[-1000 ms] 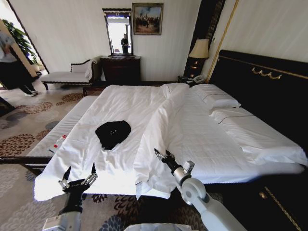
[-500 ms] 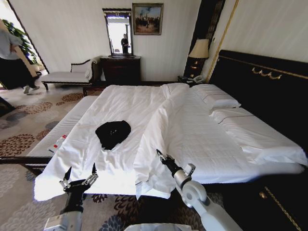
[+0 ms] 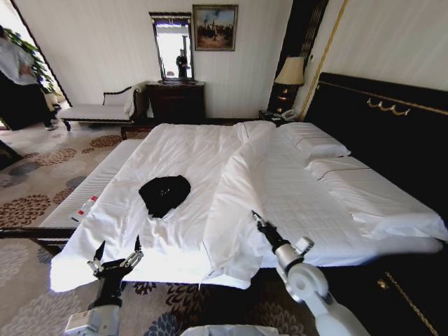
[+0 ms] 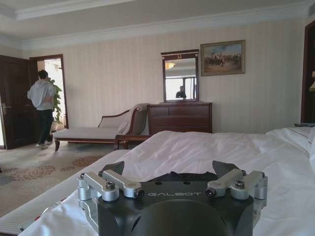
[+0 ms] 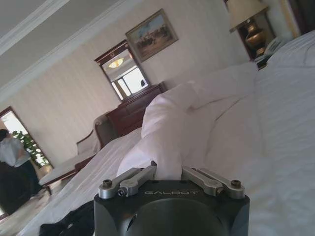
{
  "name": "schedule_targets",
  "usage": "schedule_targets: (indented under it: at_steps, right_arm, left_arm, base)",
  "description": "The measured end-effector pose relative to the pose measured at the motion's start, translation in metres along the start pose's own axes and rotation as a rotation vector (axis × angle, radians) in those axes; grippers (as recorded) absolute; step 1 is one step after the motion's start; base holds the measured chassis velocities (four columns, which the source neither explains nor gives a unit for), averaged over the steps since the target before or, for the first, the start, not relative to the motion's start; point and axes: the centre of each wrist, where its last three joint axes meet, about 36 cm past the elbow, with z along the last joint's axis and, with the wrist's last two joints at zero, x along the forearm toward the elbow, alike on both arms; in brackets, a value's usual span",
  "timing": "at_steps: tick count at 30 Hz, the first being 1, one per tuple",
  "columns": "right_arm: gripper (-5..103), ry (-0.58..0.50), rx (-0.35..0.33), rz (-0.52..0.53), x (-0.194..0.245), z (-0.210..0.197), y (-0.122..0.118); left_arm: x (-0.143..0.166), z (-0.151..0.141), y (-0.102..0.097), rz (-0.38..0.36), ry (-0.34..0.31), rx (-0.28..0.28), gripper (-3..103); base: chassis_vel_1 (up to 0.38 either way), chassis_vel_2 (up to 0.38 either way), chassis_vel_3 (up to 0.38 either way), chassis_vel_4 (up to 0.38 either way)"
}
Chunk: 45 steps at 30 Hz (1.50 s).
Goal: Fold the clothes on the bed.
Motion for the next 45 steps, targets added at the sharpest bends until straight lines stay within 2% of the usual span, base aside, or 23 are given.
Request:
schedule_targets:
  at_steps: [1,5,6,7,10,12,15,17,21,23,27,28,33,34,38,39,41,44,45]
  right_arm:
    - [2,0.000,0.000,0.000,0.000,0.000,0.000]
    - [2,-0.084,0.045,0.159,0.026,-0.031,-0.017]
    - [2,-0.084,0.045,0.159,0.026,-0.031,-0.017]
    - [2,-0.124,0.078,0.251,0.042,-0.039,-0.027]
    - [2,-0.172,0.120,0.357,0.063,-0.052,-0.038]
    - [2,-0.183,0.130,0.382,0.068,-0.056,-0.040]
    - [2,-0.237,0.175,0.518,0.090,-0.077,-0.054]
    - [2,-0.240,0.179,0.534,0.092,-0.079,-0.056]
    - [2,-0.248,0.217,0.715,0.120,-0.092,-0.085]
    - [2,-0.244,0.219,0.732,0.122,-0.091,-0.090]
    - [2,-0.199,0.212,0.834,0.132,-0.060,-0.140]
    - [2,-0.199,0.212,0.834,0.132,-0.060,-0.140]
    - [2,-0.126,0.221,0.911,0.143,-0.013,-0.190]
    - [2,-0.126,0.221,0.911,0.143,-0.013,-0.190]
    - [2,-0.091,0.226,0.954,0.155,0.021,-0.229]
    - [2,-0.091,0.226,0.954,0.155,0.021,-0.229]
    - [2,-0.096,0.232,0.961,0.156,0.035,-0.250]
    - [2,-0.095,0.238,0.959,0.156,0.042,-0.262]
    - [2,-0.087,0.248,0.962,0.154,0.049,-0.273]
  left_arm:
    - [0.000,0.000,0.000,0.000,0.000,0.000,100]
    - [-0.006,0.002,0.000,0.006,-0.005,0.022,100]
    - [-0.006,0.002,0.000,0.006,-0.005,0.022,100]
    - [-0.009,0.004,0.000,0.010,-0.006,0.034,100]
    - [-0.014,0.008,-0.001,0.018,-0.006,0.053,100]
    - [-0.015,0.009,-0.001,0.021,-0.006,0.060,100]
    - [-0.023,0.015,-0.002,0.032,-0.005,0.089,100]
    - [-0.024,0.016,-0.002,0.033,-0.006,0.092,100]
    - [-0.040,0.023,-0.002,0.050,-0.005,0.137,100]
    - [-0.042,0.025,-0.002,0.051,-0.004,0.141,100]
    - [-0.054,0.031,-0.001,0.066,-0.002,0.158,100]
    - [-0.054,0.031,-0.001,0.066,-0.002,0.158,100]
    - [-0.061,0.035,0.005,0.076,0.003,0.164,100]
    - [-0.061,0.035,0.005,0.076,0.003,0.164,100]
    - [-0.065,0.038,0.014,0.074,0.011,0.160,100]
    - [-0.065,0.038,0.014,0.074,0.011,0.160,100]
    - [-0.066,0.039,0.017,0.074,0.014,0.158,100]
    - [-0.066,0.039,0.017,0.075,0.015,0.157,100]
    - [-0.067,0.039,0.018,0.076,0.015,0.155,100]
  base:
    - [0.000,0.000,0.000,0.000]
    - [0.000,0.000,0.000,0.000]
    - [0.000,0.000,0.000,0.000]
    - [0.000,0.000,0.000,0.000]
    - [0.000,0.000,0.000,0.000]
    - [0.000,0.000,0.000,0.000]
    - [0.000,0.000,0.000,0.000]
    - [0.000,0.000,0.000,0.000]
    - [0.000,0.000,0.000,0.000]
    - [0.000,0.000,0.000,0.000]
    - [0.000,0.000,0.000,0.000]
    - [0.000,0.000,0.000,0.000]
    - [0.000,0.000,0.000,0.000]
    - [0.000,0.000,0.000,0.000]
    - [0.000,0.000,0.000,0.000]
    - [0.000,0.000,0.000,0.000]
    - [0.000,0.000,0.000,0.000]
    - [0.000,0.000,0.000,0.000]
    - [0.000,0.000,0.000,0.000]
